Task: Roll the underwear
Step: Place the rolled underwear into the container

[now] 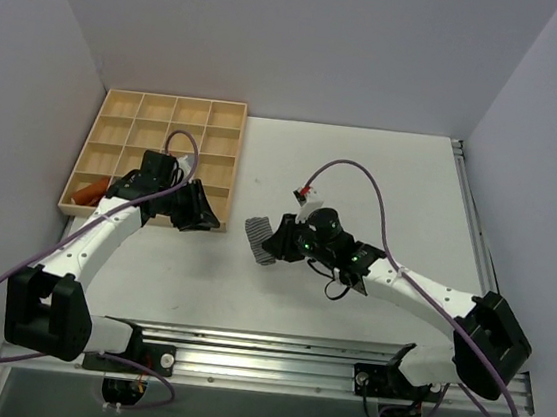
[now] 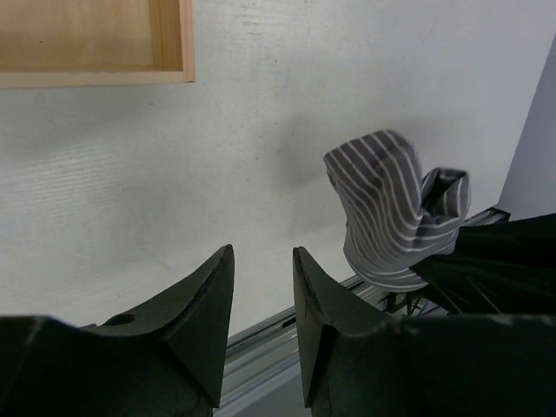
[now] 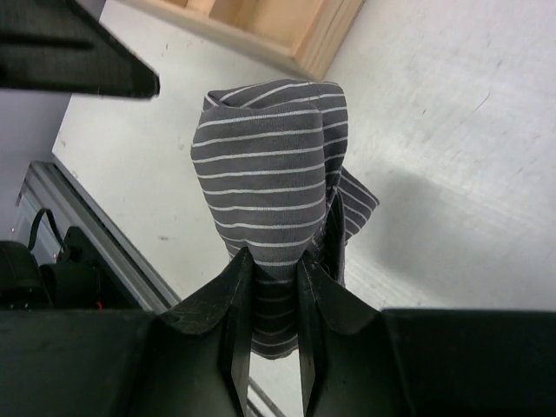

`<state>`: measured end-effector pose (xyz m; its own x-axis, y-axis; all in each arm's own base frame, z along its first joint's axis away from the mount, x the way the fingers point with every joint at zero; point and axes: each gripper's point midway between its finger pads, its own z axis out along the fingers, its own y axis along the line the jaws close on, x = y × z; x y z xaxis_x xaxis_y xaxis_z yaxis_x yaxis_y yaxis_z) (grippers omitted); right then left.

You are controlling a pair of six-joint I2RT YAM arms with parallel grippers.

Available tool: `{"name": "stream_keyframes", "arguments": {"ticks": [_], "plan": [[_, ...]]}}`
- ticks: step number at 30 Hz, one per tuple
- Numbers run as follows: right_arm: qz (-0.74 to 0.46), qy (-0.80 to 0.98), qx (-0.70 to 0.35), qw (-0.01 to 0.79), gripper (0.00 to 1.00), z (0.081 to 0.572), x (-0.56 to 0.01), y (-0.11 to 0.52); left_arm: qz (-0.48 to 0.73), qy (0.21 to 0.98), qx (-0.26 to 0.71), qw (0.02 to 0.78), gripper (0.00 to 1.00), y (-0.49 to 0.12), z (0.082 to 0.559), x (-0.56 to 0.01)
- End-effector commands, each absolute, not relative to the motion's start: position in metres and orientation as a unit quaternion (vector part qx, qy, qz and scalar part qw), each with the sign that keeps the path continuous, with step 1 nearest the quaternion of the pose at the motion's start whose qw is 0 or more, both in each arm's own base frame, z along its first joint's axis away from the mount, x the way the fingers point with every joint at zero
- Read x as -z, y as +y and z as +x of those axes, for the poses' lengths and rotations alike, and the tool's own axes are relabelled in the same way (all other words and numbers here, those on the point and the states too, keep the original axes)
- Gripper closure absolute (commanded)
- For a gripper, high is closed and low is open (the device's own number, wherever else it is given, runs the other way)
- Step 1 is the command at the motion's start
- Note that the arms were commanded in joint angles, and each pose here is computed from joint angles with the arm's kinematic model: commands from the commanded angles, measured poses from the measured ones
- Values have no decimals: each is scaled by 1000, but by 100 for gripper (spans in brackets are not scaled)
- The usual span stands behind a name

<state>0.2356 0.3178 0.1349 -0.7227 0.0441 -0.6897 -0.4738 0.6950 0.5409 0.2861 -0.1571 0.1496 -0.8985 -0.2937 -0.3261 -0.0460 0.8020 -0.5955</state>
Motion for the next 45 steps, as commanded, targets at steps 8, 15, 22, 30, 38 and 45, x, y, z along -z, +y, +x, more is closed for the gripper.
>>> {"name": "stream_keyframes", "arguments": {"ticks": [8, 15, 22, 30, 38, 45], "plan": [[-187, 831, -344, 395, 100, 330, -169, 364, -238, 900, 205, 302, 63, -106, 322, -205], [-229, 814, -346, 407, 100, 393, -165, 427, -285, 834, 251, 399, 61, -99, 351, -295], [-264, 799, -368, 396, 100, 415, -137, 471, -275, 833, 266, 399, 59, -95, 335, -310], [-279, 816, -366, 351, 100, 390, -85, 491, -271, 852, 248, 372, 57, -90, 304, -270], [-261, 832, -377, 313, 100, 367, -62, 501, -264, 855, 246, 371, 56, -90, 304, -267], [-214, 872, -322, 298, 100, 375, -37, 483, -267, 857, 245, 367, 55, -90, 304, -261]]}}
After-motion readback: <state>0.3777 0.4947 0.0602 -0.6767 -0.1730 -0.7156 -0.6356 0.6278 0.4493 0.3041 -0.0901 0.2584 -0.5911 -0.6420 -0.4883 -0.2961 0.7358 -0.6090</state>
